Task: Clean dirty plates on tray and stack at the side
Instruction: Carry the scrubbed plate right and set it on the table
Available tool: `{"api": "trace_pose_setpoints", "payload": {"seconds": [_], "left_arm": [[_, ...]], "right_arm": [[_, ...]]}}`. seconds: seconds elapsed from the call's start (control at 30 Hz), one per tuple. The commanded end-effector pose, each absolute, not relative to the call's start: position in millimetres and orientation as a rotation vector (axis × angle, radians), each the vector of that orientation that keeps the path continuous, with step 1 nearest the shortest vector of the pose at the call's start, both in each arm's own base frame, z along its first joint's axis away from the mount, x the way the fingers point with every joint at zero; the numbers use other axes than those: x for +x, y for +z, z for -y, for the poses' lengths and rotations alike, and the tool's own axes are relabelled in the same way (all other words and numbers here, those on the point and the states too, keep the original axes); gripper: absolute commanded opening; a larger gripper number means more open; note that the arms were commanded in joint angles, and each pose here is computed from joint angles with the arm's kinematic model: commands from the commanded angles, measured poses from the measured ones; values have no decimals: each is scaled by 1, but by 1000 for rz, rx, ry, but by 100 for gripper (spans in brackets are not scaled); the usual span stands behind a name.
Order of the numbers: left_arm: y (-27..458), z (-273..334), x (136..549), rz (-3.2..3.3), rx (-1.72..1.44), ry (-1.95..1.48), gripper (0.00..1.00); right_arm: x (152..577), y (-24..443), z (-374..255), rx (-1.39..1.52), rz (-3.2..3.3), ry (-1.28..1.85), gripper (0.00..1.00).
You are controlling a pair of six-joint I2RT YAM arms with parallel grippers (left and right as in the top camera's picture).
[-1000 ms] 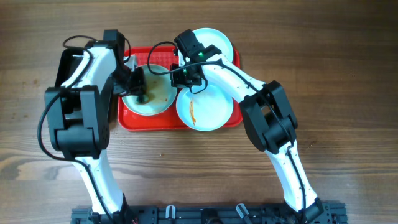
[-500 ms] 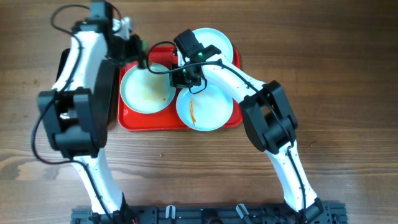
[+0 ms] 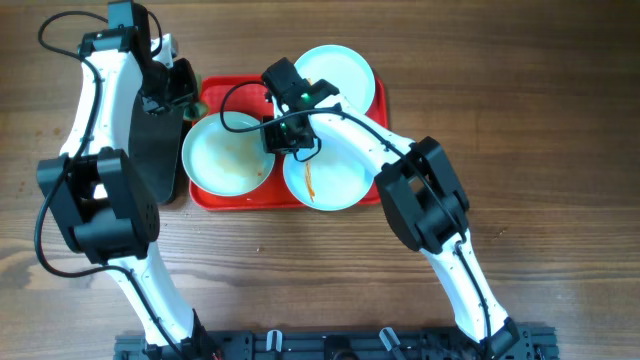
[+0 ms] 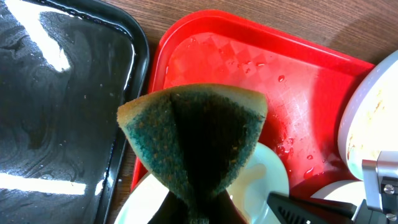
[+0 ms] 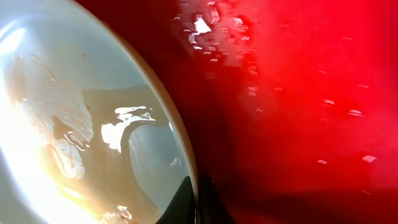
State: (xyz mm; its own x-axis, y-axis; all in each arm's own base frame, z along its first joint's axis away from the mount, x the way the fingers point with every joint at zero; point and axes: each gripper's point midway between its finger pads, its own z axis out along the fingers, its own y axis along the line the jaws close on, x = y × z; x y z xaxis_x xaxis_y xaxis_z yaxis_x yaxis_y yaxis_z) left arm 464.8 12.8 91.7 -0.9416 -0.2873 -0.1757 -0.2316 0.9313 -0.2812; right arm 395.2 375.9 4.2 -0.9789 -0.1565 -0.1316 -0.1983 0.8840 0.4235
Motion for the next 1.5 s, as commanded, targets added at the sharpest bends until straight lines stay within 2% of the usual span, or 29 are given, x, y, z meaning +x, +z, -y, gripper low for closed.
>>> {"api": "trace_pose_setpoints", "payload": {"seconds": [0.0,0.17,0.43,0.7,0.9,1.1,1.23,1.47], "left_arm": [[99,-24,468,-2850,-410,-317,4],[99,-33,468,-2844,-436,-301,4],[99,-71,463,-2807,-629,-302,4],[99,-74,462,-2806,-640,-301,4],[98,-74,462,-2807,-640,-301,4],[97,-73,461,-2814,-642,-301,4],[97,-73,460,-2815,-643,-301,4],[97,-73,460,-2816,-643,-302,4]], "right_arm": [[420,19,-350,-284,-2893,541,4],[435,62,-316,-338,-2784,279,4],[457,125,-296,-357,-2589,126,4],[465,142,-278,-396,-2461,-182,4],[456,175,-281,-448,-2238,-545,4],[433,227,-295,-341,-1951,-814,4],[421,249,-299,-272,-1839,-890,4],[418,249,-305,-282,-1839,-873,4]]}}
